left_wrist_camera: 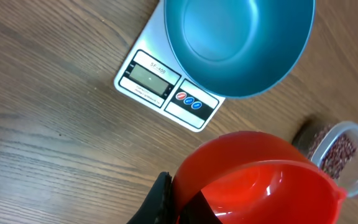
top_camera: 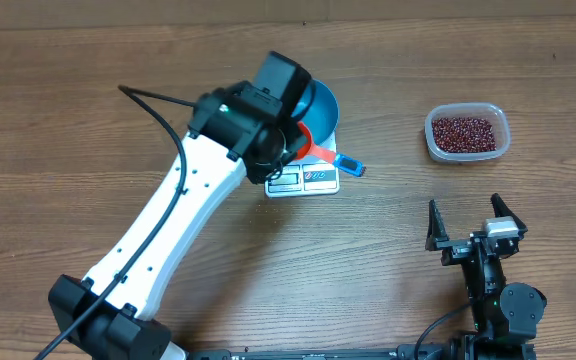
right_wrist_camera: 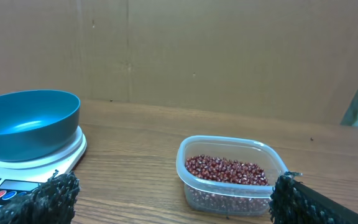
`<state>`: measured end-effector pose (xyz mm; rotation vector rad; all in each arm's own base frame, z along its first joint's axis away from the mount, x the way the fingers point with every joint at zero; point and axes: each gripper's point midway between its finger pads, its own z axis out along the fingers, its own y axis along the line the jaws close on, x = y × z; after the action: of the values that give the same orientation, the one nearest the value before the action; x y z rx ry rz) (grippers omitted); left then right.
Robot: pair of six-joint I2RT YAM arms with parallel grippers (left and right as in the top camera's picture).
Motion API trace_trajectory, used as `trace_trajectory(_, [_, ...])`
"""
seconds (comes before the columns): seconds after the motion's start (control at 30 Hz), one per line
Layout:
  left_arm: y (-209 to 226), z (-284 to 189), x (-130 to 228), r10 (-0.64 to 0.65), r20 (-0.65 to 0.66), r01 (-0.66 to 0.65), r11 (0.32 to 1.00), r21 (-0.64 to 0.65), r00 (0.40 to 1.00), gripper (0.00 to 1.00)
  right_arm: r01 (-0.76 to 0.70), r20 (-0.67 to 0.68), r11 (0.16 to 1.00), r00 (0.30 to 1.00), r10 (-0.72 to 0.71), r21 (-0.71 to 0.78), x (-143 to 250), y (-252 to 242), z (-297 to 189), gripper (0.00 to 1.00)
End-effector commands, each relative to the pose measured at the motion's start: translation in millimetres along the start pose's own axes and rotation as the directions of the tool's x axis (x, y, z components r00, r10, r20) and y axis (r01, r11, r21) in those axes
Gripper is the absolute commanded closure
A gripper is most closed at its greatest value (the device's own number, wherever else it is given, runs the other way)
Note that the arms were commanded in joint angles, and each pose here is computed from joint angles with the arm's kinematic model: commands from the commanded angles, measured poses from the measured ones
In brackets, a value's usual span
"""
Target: Scoop item into bowl and weigh 150g on scale
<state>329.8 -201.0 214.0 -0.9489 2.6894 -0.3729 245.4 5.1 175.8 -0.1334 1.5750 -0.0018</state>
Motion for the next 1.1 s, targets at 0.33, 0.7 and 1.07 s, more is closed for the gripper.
trace_trajectory(0.33, [-4.8, -11.4, -8.7, -0.153, 0.097, 0.151, 0.988, 0.025, 0.984, 0.96, 0.002, 0.004, 1.000, 1.000, -0.002, -0.002, 1.6, 0.9, 0.1, 0.00])
trace_trajectory(0.7, [2.2, -10.9, -6.5, -0.155, 0.093, 0.156, 0.988, -0.005, 0.984, 0.96, 0.002, 0.004, 1.000, 1.000, -0.002, -0.002, 1.6, 0.9, 0.1, 0.00])
trace_trajectory(1.07, [3.0, -10.9, -6.3, -0.154, 0.092, 0.156, 0.988, -0.008, 0.984, 0.96, 0.002, 0.004, 1.000, 1.000, -0.002, -0.002, 1.6, 0.9, 0.1, 0.00])
